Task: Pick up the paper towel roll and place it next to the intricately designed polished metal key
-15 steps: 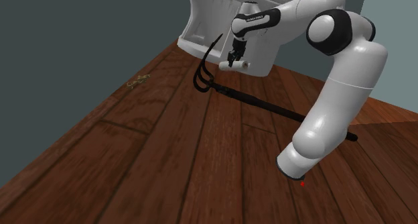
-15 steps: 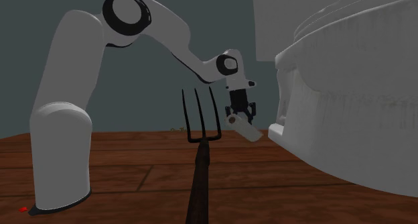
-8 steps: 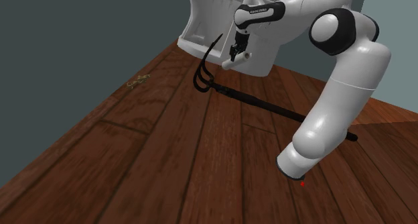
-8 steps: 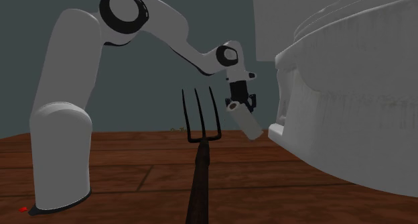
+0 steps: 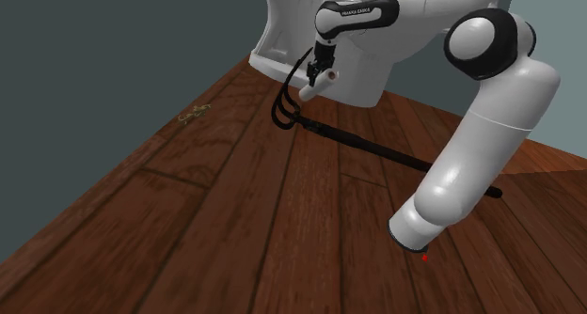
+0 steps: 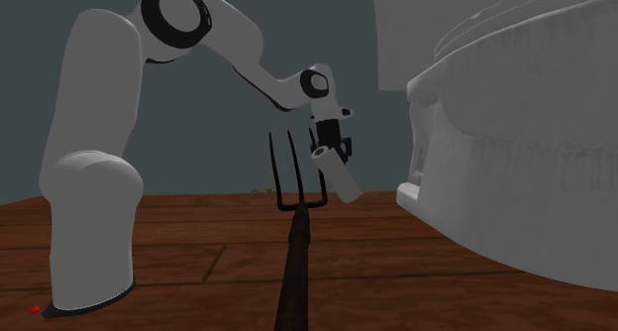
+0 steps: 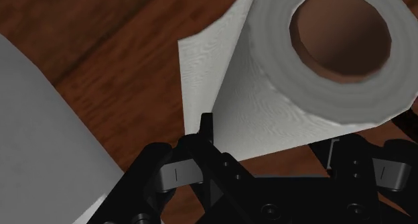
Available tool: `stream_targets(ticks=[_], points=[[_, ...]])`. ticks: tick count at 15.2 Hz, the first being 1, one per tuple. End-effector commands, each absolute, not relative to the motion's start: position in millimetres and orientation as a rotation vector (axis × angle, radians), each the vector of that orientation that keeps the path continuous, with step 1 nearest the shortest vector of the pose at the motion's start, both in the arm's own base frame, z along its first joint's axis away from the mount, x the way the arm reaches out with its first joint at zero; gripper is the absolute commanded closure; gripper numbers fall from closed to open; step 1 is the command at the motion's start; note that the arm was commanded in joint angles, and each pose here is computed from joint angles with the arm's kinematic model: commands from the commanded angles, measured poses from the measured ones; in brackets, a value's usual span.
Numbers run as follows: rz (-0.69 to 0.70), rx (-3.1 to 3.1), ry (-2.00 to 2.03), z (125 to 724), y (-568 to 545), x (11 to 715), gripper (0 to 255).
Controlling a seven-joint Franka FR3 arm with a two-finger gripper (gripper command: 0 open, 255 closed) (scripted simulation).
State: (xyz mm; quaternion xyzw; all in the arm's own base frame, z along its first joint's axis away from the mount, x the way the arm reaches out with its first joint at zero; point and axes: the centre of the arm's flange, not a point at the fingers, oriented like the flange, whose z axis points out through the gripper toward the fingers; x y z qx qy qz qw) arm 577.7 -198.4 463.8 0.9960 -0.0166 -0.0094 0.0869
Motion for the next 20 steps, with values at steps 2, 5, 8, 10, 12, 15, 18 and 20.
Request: stream_targets(ticks=[2,5,8,10,12,15,18,20], points=[[-0.028,2.967,-0.052,464.0,-160.5,584.2,255],[-0.028,2.967,-0.052,464.3,-121.6,591.8,255],[-0.028,2.967,-0.052,464.6,-82.8,599.4,255],[-0.028,2.967,-0.052,464.7,-56.9,604.5,255],[-0.028,2.967,-0.052,464.9,-30.9,609.6,255],[-0.028,2.967,-0.052,465.2,7.9,617.2,255],[-0.028,2.967,-0.052,460.0,28.2,621.2,255],[-0.028,2.967,-0.052,449.5,28.2,621.2,255]])
